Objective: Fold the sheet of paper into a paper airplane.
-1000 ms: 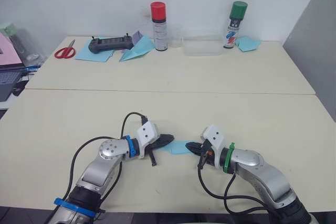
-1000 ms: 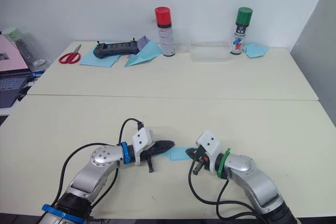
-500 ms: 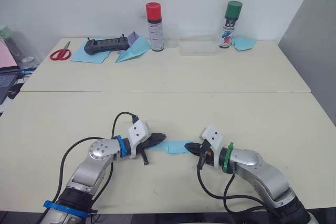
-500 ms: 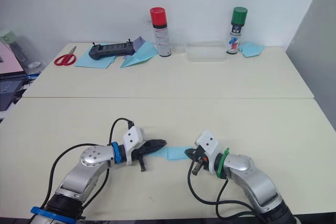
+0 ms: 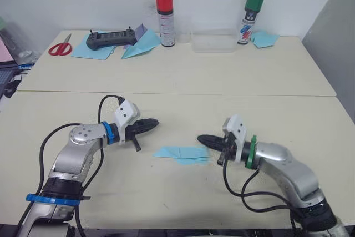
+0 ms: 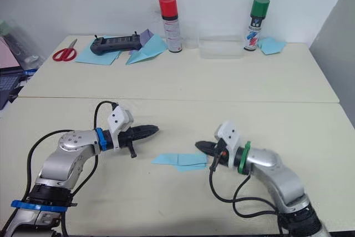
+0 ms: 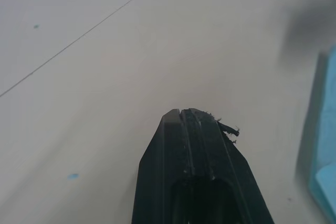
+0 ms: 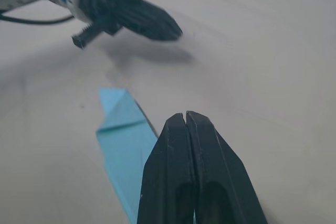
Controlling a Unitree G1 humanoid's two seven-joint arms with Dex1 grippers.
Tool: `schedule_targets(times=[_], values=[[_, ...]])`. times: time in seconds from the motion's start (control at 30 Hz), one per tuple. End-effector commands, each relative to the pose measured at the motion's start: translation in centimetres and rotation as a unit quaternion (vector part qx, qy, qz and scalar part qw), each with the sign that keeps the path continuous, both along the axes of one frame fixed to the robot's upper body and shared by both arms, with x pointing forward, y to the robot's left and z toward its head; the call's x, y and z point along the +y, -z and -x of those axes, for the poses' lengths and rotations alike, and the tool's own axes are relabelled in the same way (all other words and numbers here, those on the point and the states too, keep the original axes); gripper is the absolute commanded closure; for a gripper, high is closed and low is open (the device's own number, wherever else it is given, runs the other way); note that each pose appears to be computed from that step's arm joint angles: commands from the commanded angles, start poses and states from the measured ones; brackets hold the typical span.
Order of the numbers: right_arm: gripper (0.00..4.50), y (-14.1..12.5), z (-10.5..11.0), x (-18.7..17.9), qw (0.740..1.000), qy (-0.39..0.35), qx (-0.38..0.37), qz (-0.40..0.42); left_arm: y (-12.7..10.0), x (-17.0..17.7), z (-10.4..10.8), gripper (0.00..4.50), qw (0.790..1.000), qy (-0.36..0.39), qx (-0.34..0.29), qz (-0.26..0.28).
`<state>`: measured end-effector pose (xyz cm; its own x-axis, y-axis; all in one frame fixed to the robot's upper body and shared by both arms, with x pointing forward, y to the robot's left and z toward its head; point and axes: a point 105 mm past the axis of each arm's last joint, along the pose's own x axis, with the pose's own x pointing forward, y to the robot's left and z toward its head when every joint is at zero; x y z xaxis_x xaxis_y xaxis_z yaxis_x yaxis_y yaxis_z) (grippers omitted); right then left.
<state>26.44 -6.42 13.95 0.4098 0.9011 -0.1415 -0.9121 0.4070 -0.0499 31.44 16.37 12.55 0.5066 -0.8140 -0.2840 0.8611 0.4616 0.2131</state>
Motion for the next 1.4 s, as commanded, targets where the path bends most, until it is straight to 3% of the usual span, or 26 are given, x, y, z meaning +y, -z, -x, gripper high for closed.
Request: schedule_targets(times=[0.03,0.17,0.3,0.4,0.47,0.57,0.67,0.9,1.27,1.4], values=[[3.86,-3.2,2.3,-0.4,0.994,-0.086,-0.062,0.003,-3.2,-1.0,1.4,3.75,0.997,0.068,-0.037,-0.001],[2.40,-2.2,4.9,-1.6,0.982,-0.157,-0.086,0.067,-5.2,-1.1,3.3,2.45,0.991,0.120,-0.058,-0.016],[0.93,0.4,5.9,-2.6,0.967,-0.182,-0.123,0.130,-5.2,-1.1,6.3,1.15,0.982,0.174,-0.059,-0.040],[0.91,2.4,6.0,-2.9,0.958,-0.191,-0.145,0.157,-3.9,-0.7,9.1,0.18,0.978,0.202,-0.026,-0.050],[0.91,3.4,6.1,-2.8,0.955,-0.193,-0.155,0.166,-3.1,-0.4,10.1,0.03,0.978,0.199,-0.025,-0.051],[1.53,4.3,5.9,-2.4,0.954,-0.187,-0.164,0.167,-2.5,-0.5,10.7,0.00,0.983,0.173,-0.042,-0.045],[2.59,4.8,5.2,-2.1,0.951,-0.166,-0.188,0.179,-2.4,-0.9,11.4,0.00,0.985,0.159,-0.051,-0.032],[2.59,5.0,3.4,-1.2,0.949,-0.127,-0.221,0.186,-1.8,-1.3,12.7,0.00,0.988,0.147,-0.039,-0.021],[2.59,3.8,2.5,-0.9,0.943,-0.118,-0.259,0.173,-2.0,-1.1,11.8,0.00,0.992,0.116,-0.047,-0.015],[2.59,3.2,2.7,-0.5,0.919,-0.153,-0.316,0.183,-2.0,-1.3,12.0,0.00,0.992,0.117,-0.051,-0.013]])
